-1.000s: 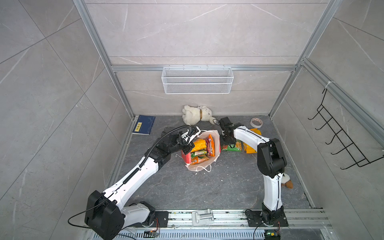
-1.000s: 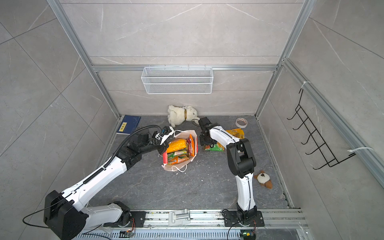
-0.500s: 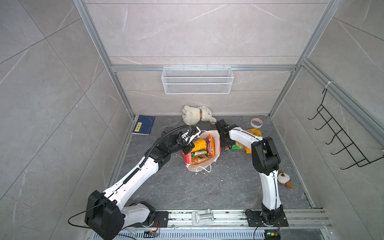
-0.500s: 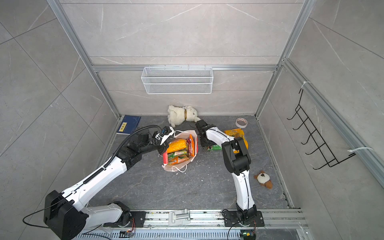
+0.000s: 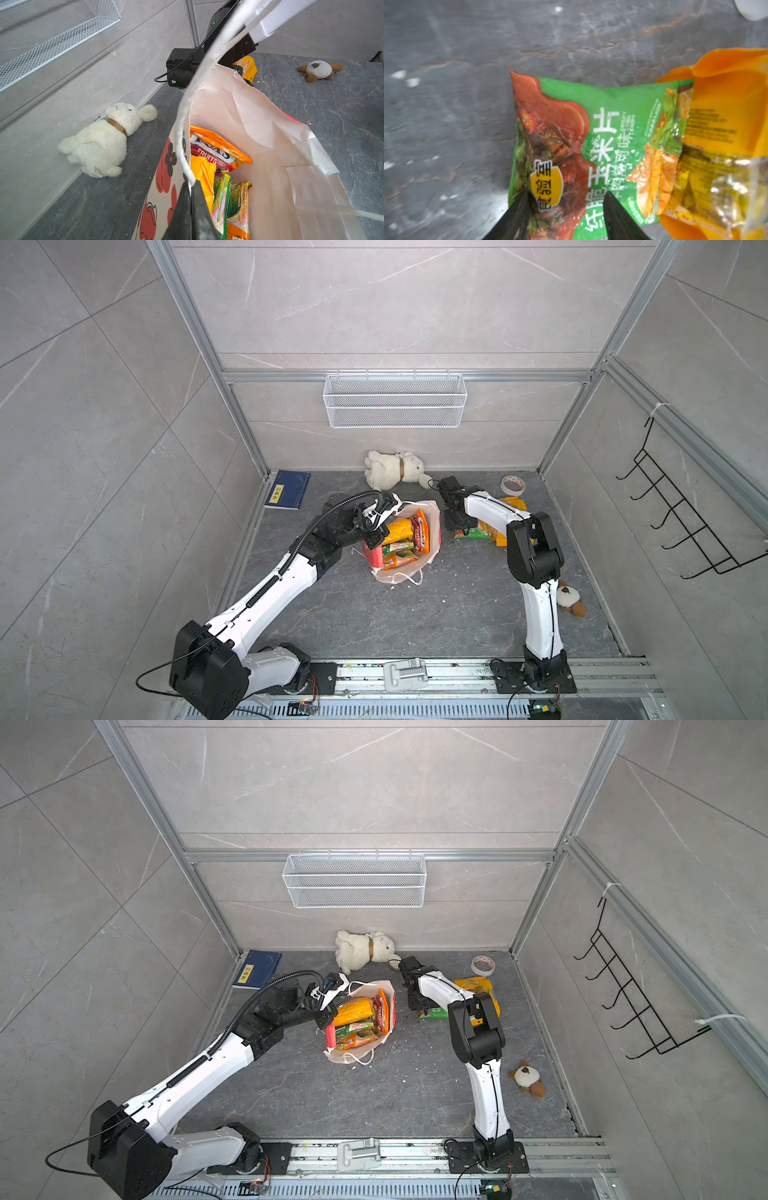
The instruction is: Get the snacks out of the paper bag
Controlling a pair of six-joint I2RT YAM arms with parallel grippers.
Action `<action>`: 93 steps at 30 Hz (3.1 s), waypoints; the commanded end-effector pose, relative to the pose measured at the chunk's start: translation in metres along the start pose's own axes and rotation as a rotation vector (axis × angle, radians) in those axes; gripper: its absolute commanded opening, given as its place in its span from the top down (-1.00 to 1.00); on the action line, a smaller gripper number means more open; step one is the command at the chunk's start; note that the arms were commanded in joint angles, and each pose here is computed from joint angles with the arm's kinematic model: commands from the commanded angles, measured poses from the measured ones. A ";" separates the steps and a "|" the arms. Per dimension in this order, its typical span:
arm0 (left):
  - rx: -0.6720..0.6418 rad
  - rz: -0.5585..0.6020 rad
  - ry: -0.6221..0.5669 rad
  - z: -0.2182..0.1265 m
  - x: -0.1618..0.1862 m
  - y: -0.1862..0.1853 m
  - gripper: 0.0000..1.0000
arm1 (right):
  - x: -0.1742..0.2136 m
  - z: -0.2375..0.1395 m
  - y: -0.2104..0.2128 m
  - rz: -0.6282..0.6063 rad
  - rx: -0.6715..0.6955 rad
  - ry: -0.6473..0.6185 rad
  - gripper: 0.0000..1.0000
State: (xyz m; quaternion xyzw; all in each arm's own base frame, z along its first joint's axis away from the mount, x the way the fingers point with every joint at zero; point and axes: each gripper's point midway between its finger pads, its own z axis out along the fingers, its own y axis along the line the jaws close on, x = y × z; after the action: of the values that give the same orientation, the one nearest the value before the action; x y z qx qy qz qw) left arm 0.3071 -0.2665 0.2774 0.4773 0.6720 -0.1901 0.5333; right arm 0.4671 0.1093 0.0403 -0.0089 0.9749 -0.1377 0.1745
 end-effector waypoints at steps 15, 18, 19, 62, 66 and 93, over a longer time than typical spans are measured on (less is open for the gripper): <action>0.014 0.049 -0.150 -0.010 -0.049 0.001 1.00 | -0.009 -0.037 -0.009 0.048 -0.091 -0.030 -0.23; 0.021 0.059 -0.151 -0.013 -0.051 -0.001 1.00 | -0.021 -0.081 -0.014 0.063 -0.153 -0.103 -0.25; 0.026 0.063 -0.153 -0.014 -0.051 -0.002 1.00 | -0.024 -0.094 -0.017 0.070 -0.165 -0.130 -0.26; 0.146 0.103 -0.107 -0.026 -0.030 -0.033 1.00 | 0.115 -0.340 0.061 -0.328 -0.865 -0.764 0.57; 0.138 0.115 -0.124 -0.028 -0.035 -0.032 1.00 | 0.109 -0.359 0.037 -0.233 -0.846 -0.829 0.46; 0.122 0.102 -0.138 -0.022 -0.039 -0.026 1.00 | 0.151 -0.084 0.076 0.324 -0.782 -0.158 1.00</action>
State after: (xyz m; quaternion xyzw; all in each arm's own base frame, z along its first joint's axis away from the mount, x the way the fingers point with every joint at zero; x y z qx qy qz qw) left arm 0.2691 -0.2744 0.2804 0.5383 0.6254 -0.2335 0.5144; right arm 0.2750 0.1754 0.0317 0.0641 0.9451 0.2462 0.2052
